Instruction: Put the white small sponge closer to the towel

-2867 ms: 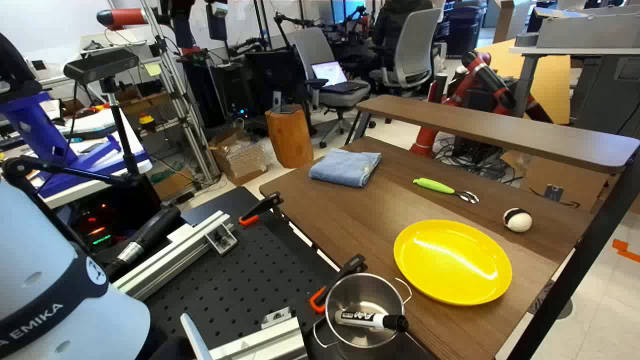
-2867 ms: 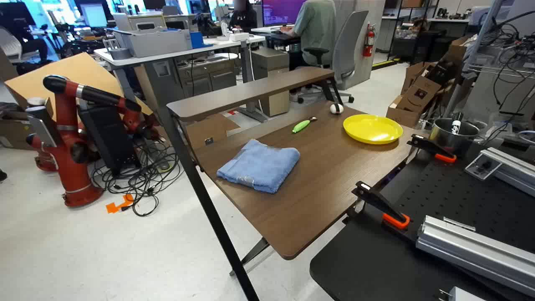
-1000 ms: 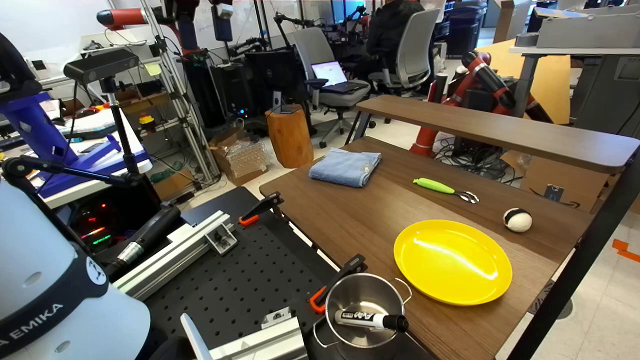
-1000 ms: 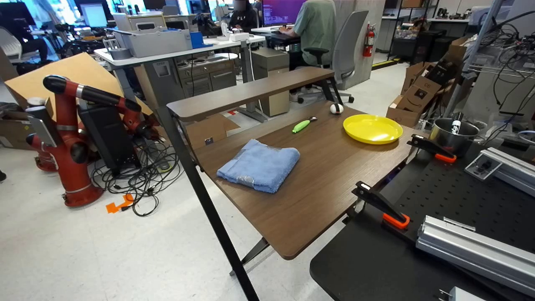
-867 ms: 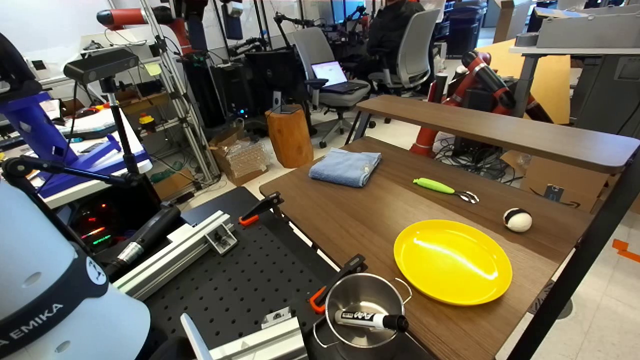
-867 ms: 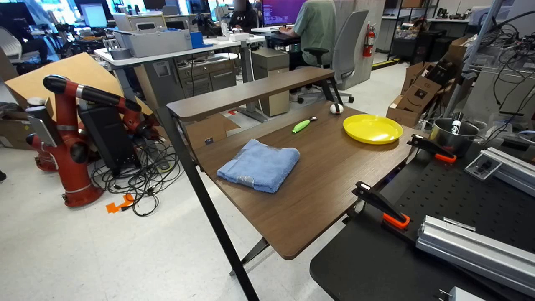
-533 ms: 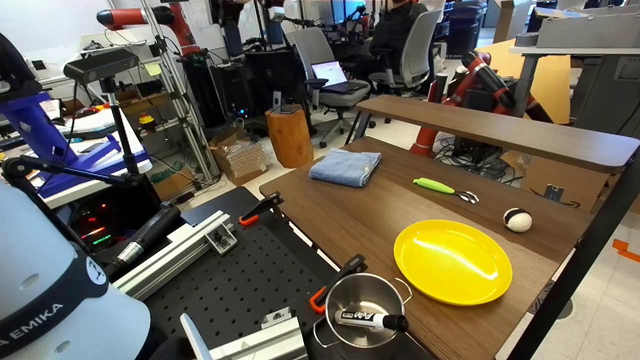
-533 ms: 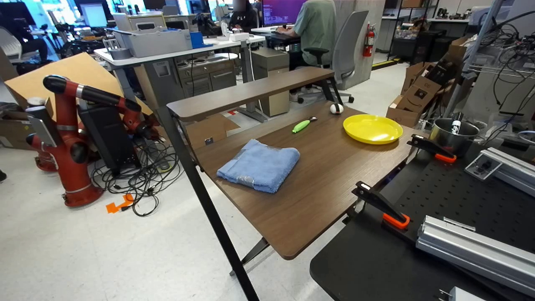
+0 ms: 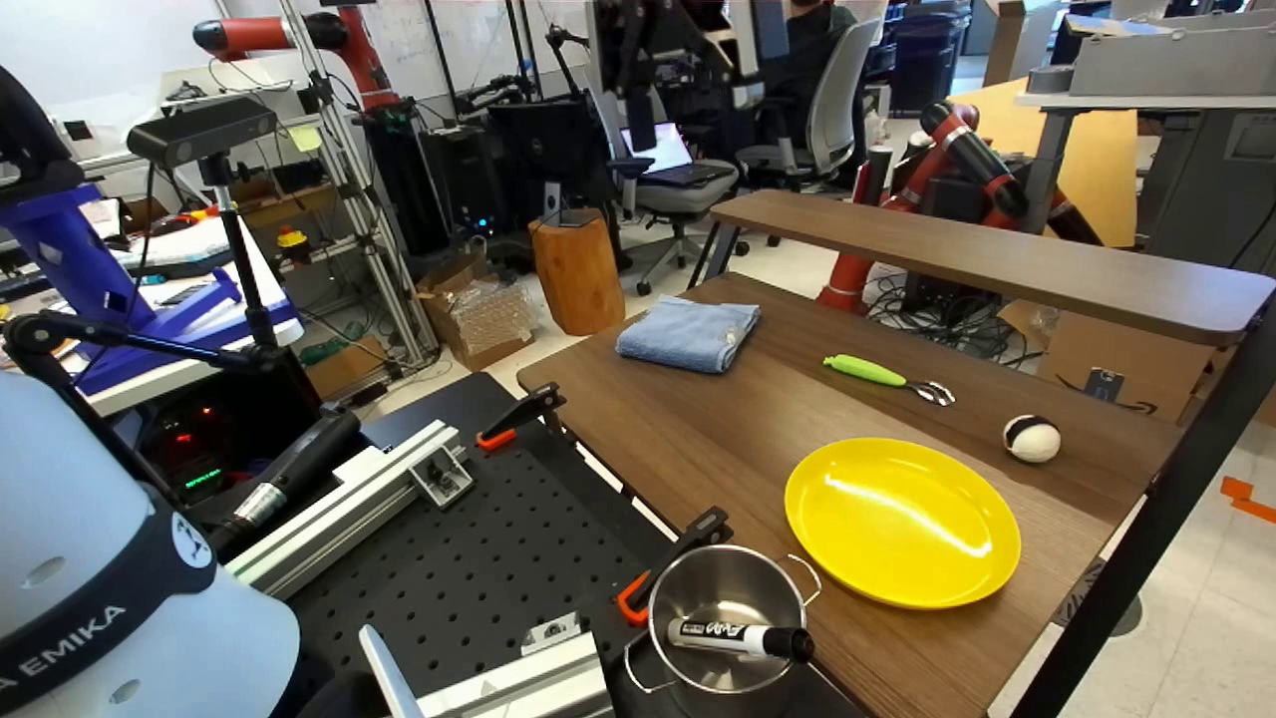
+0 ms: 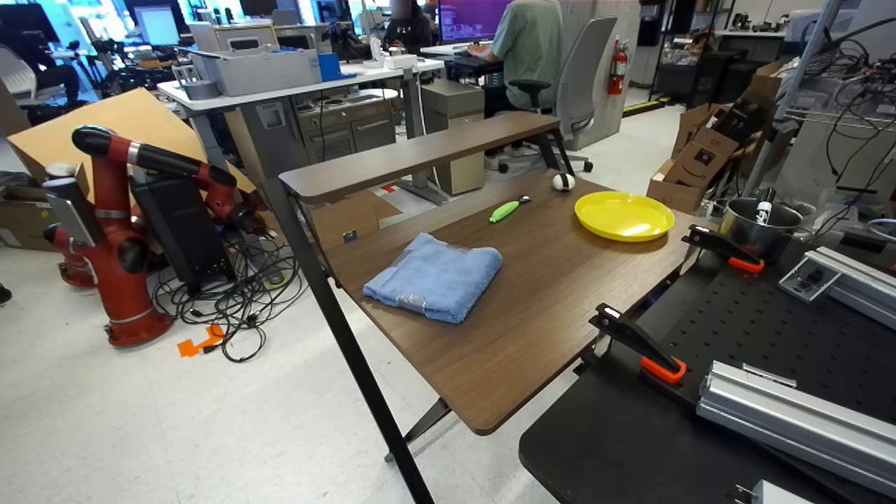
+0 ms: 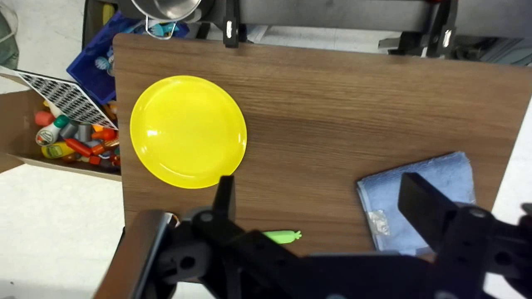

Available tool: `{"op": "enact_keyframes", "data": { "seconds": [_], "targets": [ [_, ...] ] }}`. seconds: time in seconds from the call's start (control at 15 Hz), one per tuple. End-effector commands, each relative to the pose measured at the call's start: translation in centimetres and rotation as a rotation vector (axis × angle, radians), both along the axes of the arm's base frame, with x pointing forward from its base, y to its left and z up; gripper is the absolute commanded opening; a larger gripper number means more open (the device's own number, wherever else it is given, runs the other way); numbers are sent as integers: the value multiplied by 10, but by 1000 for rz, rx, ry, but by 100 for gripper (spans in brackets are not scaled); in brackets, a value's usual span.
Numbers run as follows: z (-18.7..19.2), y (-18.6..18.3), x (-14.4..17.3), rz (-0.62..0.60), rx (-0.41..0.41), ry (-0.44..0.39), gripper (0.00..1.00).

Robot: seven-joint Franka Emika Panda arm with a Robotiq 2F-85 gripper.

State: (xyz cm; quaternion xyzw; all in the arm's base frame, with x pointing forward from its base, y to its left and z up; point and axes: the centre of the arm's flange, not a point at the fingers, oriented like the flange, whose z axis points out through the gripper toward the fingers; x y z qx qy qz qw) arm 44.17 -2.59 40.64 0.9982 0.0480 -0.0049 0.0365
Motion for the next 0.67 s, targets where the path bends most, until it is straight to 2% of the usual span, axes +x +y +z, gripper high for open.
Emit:
{"op": "enact_keyframes", "data": {
  "seconds": [0.0, 0.33, 0.6],
  "targets": [
    [-27, -28, 50, -46, 26, -18, 100],
    [-73, -78, 113, -146, 51, -18, 100],
    [-107, -117, 148, -212, 73, 3, 100]
  ]
}}
